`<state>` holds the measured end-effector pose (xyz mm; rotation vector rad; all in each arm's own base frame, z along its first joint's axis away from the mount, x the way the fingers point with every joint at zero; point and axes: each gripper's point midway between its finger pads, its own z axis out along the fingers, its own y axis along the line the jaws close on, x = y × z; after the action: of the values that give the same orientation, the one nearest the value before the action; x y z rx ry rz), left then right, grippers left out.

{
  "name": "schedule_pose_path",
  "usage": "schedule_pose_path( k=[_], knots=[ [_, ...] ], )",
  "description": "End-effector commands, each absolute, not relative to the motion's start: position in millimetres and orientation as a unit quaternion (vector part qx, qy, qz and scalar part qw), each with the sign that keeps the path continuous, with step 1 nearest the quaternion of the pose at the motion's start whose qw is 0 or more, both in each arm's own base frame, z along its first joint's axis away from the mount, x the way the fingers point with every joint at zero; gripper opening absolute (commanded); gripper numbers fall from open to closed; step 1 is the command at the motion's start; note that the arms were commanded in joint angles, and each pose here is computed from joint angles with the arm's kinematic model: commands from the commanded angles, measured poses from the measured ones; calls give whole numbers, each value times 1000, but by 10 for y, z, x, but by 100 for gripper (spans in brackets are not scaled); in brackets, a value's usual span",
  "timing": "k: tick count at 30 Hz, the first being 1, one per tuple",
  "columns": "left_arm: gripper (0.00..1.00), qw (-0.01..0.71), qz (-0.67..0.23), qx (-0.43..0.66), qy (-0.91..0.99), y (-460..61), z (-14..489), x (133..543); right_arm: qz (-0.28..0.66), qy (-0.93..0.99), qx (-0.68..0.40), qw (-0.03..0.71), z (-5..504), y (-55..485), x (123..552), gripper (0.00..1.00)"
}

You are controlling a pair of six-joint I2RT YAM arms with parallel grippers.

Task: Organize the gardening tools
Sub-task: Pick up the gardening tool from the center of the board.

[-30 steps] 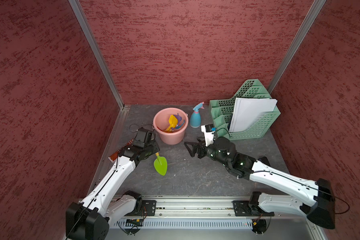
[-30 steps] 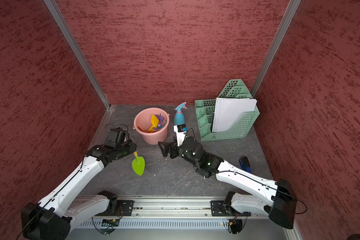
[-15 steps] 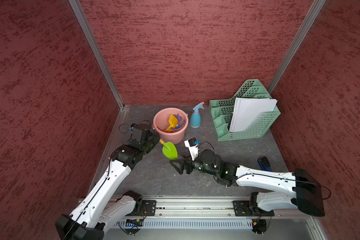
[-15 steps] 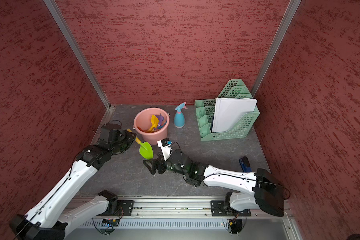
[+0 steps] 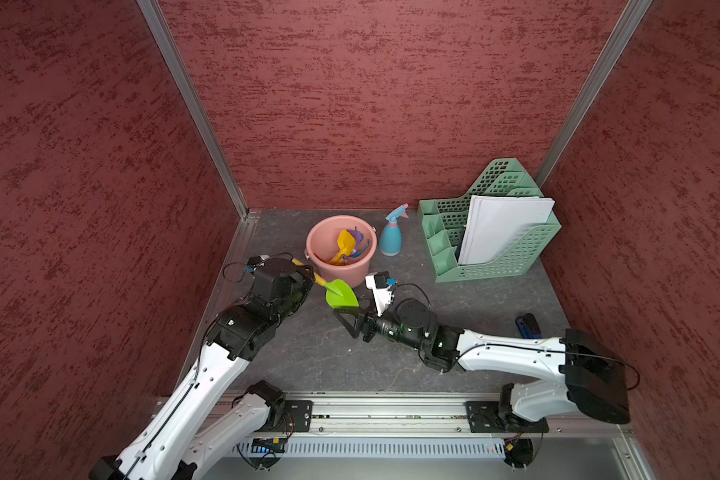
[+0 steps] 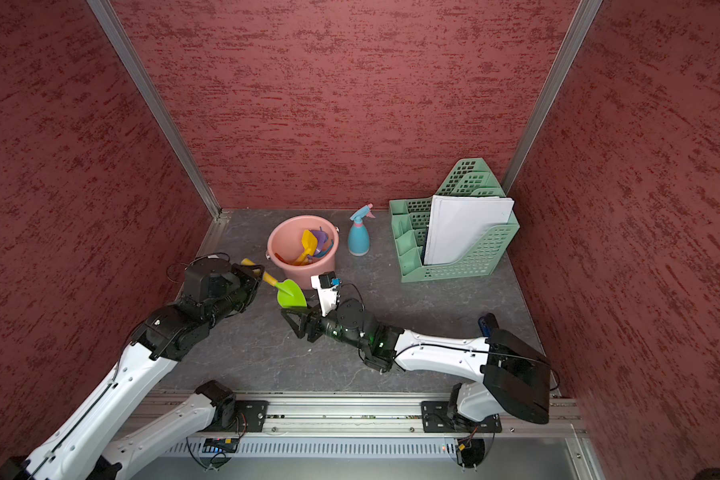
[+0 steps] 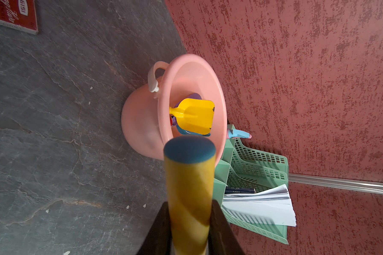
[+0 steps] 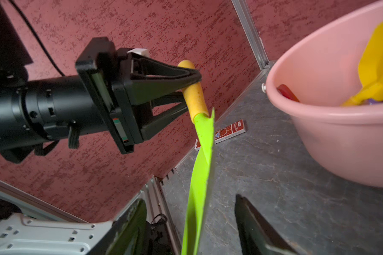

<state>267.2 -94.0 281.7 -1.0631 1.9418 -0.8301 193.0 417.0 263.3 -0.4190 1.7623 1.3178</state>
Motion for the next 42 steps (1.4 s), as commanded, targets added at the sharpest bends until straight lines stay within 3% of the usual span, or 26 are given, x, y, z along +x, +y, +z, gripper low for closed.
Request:
schedule_pose_path(
  k=[1,6,10,14,18,19,20,26,31,38,42],
  knots=[
    [0,390,-314,-425,754,-875,2828,2646,536,696,-154,453,2764,4197,1982,50],
    [0,393,-316,-425,752,-871,2834,2629,529,700,-145,457,2757,4159,2008,27],
    [0,392,-319,-420,754,-892,2819,2616,527,701,-141,460,2770,4139,2021,0],
    [2,393,-322,-409,758,-922,2822,2607,515,712,-145,455,2762,4143,2029,0],
    [60,401,-317,-378,772,-942,2860,2586,492,734,-145,446,2726,4065,2029,0],
    [85,404,-314,-366,778,-952,2881,2578,481,742,-145,444,2723,4024,2031,0],
    [100,406,-309,-353,784,-955,2905,2566,470,750,-147,441,2712,3988,2029,0],
    [100,438,-293,-234,817,-1044,3177,2487,397,792,-188,424,2848,3652,1924,0],
    [100,461,-268,-51,844,-1255,3425,2376,320,826,-249,393,3062,3323,1818,0],
    [100,495,-268,170,809,-1514,3465,2051,239,857,-312,332,3356,2937,1688,0],
    [100,495,-272,267,781,-1630,3399,1842,237,858,-340,302,3537,2845,1582,0]
  ],
)
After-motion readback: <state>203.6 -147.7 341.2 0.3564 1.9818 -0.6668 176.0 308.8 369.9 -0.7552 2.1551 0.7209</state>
